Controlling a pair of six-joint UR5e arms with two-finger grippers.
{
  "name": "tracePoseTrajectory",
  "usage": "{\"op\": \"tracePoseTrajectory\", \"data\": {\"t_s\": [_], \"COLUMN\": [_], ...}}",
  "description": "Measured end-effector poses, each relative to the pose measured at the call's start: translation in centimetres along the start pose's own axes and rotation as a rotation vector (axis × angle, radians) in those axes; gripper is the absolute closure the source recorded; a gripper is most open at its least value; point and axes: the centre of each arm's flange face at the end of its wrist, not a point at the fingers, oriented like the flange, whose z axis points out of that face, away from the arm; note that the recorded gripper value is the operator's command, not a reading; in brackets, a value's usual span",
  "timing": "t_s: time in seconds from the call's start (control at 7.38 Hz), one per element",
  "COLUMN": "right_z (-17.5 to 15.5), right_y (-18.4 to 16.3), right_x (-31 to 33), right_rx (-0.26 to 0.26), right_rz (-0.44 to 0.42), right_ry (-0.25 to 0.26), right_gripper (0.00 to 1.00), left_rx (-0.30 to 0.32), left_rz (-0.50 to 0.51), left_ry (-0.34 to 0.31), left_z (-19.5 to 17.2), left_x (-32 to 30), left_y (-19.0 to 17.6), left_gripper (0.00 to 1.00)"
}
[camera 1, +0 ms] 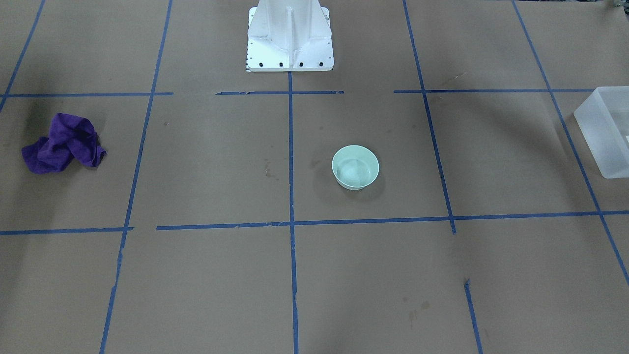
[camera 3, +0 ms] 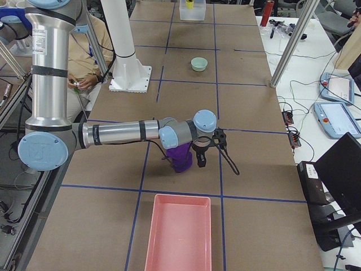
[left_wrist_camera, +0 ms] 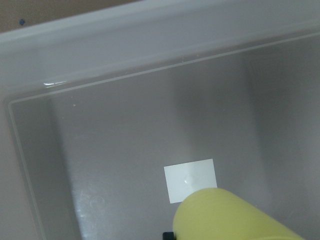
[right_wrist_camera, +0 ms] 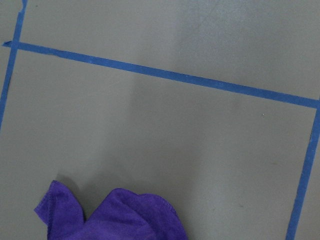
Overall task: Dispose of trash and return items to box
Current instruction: 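Carry the yellow cup over the white bin and release it, then grasp the purple cloth with the right gripper while the left gripper withdraws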
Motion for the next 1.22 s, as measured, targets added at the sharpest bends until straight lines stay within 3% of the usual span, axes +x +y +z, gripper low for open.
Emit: {"op": "tracePoseTrajectory", "data": {"t_s": [0.54,0.68,0.81,0.95,1.08,1.22], "right_z": [0.0,0.0,-0.1,-0.2,-0.3,-0.3], "right_y": [-0.1,-0.1,-0.1,-0.1,-0.1,-0.1], "right_x": [-0.1,-0.2,-0.2,-0.3,-0.4,-0.4], "right_rx": [0.0,0.002,0.003,0.005,0.006,0.007], "right_rz": [-0.004,-0.006,-0.008,-0.009,-0.008,-0.009], "right_ry": [0.001,0.001,0.0,0.0,-0.001,-0.001], "right_gripper": [0.0,0.0,0.0,0.0,0.0,0.0], "left_rx": [-0.004,0.009,0.03,0.051,0.079,0.111], "left_rz": [0.0,0.014,0.042,0.076,0.094,0.091], "left_ry": [-0.008,-0.014,-0.045,-0.12,-0.196,-0.237], "left_z": [0.0,-0.7,-2.2,-4.2,-6.8,-10.2], "left_x": [0.0,0.5,1.5,2.4,3.0,4.0], "left_y": [-0.1,-0.8,-2.1,-3.5,-4.8,-5.8], "left_gripper": [0.58,0.58,0.58,0.55,0.44,0.4]}}
